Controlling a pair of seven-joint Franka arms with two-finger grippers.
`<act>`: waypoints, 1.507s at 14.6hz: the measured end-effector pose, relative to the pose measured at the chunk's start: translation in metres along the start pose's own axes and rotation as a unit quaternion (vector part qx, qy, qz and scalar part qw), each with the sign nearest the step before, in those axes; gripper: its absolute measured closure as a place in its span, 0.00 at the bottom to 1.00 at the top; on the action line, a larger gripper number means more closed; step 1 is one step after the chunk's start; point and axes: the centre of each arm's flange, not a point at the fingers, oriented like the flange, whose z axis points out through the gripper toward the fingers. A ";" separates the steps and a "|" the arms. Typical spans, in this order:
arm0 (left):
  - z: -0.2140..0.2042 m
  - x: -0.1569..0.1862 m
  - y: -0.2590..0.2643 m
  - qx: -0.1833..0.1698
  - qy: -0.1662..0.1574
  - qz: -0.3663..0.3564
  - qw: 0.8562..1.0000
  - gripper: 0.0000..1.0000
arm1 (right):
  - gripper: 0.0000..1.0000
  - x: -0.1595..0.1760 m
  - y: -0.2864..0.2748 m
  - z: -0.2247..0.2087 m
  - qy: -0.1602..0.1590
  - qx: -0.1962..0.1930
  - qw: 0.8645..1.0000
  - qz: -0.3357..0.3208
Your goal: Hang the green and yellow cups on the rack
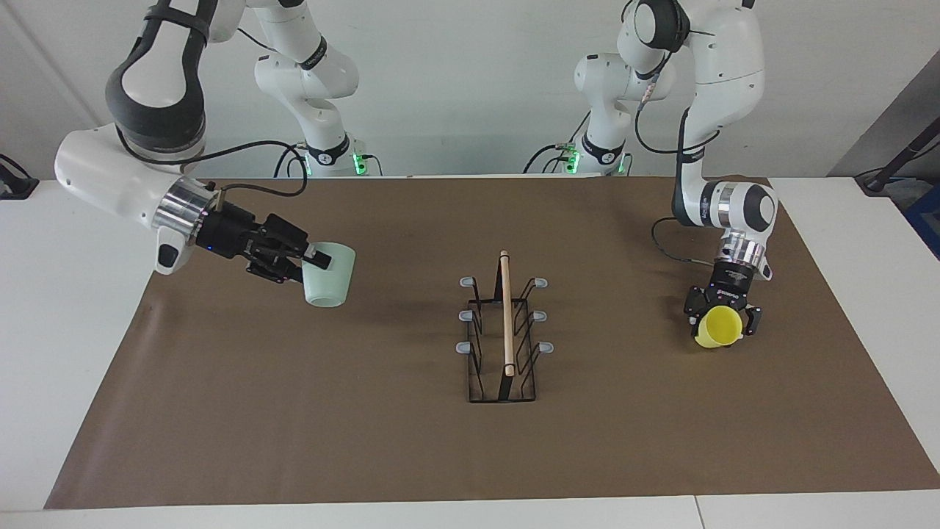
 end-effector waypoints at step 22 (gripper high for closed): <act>-0.079 -0.153 0.002 0.128 0.036 0.199 0.971 0.32 | 0.32 -0.180 -0.012 0.181 0.311 0.036 0.875 -0.369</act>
